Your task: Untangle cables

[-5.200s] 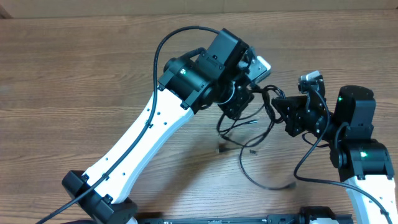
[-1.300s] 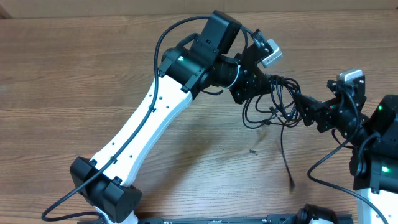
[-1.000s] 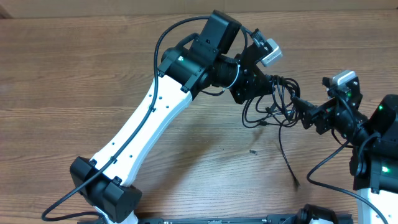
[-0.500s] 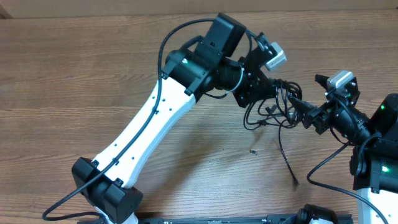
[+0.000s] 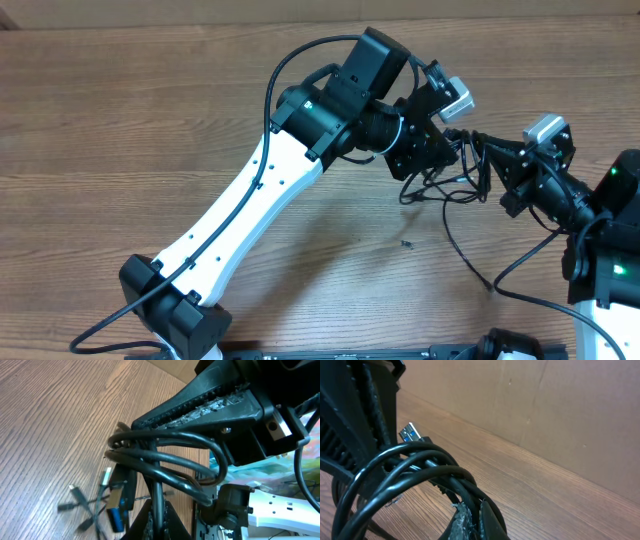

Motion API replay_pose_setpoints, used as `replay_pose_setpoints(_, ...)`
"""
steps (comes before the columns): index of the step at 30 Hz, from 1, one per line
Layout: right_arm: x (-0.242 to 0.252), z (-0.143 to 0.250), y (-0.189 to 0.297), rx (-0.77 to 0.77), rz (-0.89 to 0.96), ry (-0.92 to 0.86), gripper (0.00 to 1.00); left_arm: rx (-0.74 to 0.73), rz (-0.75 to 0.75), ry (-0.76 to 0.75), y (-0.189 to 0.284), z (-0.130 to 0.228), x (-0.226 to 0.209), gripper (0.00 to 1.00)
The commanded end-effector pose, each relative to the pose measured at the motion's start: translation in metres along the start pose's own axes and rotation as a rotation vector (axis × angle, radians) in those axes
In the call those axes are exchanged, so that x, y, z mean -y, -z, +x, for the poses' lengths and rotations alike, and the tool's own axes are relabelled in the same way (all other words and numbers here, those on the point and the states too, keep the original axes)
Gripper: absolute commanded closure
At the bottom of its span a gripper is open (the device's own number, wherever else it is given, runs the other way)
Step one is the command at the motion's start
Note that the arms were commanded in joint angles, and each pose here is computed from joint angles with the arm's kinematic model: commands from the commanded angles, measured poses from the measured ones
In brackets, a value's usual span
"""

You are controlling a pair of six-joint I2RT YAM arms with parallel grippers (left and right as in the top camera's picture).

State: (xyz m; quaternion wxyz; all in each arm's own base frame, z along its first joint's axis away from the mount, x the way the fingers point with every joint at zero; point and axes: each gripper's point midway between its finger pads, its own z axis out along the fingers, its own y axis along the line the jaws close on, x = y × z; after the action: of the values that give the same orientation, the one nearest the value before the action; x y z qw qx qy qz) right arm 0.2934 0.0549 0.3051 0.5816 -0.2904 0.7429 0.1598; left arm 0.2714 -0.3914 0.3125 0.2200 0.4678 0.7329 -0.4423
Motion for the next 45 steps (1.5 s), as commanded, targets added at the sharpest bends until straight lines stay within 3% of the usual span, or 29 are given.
replay_pose_setpoints(1,0.003,-0.004,0.001,0.004,0.014,0.005,0.96,0.001,0.016,0.010,-0.001,-0.002,0.006,0.96)
replay_pose_setpoints(11,-0.003,-0.005,0.001,0.013,-0.019,-0.005,0.96,0.008,0.013,0.004,-0.001,-0.004,0.005,0.96)
replay_pose_setpoints(12,-0.006,-0.007,0.001,0.021,-0.037,-0.005,0.94,0.011,0.013,0.001,-0.001,-0.005,0.005,0.96)
replay_pose_setpoints(14,-0.011,-0.009,0.002,0.036,-0.070,-0.005,0.78,0.018,0.021,-0.007,-0.001,-0.007,0.007,0.96)
replay_pose_setpoints(18,-0.012,-0.009,0.002,0.035,-0.071,-0.007,0.67,0.042,0.059,-0.008,-0.001,-0.013,0.013,0.96)
replay_pose_setpoints(19,-0.012,-0.009,0.002,0.034,-0.071,-0.008,0.70,0.046,0.065,-0.012,0.000,-0.014,0.014,0.96)
replay_pose_setpoints(22,-0.012,-0.009,0.002,0.034,-0.071,-0.008,0.93,0.048,0.072,-0.014,0.000,-0.015,0.015,0.96)
replay_pose_setpoints(33,-0.012,-0.008,0.002,0.033,-0.071,-0.010,0.96,0.037,0.123,-0.001,-0.006,-0.014,0.031,0.95)
replay_pose_setpoints(35,-0.012,-0.008,0.002,0.033,-0.072,-0.014,0.96,0.036,0.122,-0.002,-0.007,-0.013,0.031,0.92)
replay_pose_setpoints(37,-0.010,-0.007,0.002,0.027,-0.060,-0.018,0.96,0.036,0.122,-0.001,-0.007,-0.013,0.031,0.56)
replay_pose_setpoints(38,-0.004,-0.005,0.001,0.013,-0.027,-0.038,0.96,0.036,0.114,0.001,-0.006,-0.013,0.029,0.20)
replay_pose_setpoints(39,-0.001,-0.004,0.001,0.006,-0.011,-0.043,0.96,0.036,0.109,0.004,-0.005,-0.013,0.027,0.00)
replay_pose_setpoints(45,0.020,0.005,0.002,-0.043,0.112,-0.097,0.96,0.022,0.019,0.060,0.008,-0.005,-0.002,0.00)
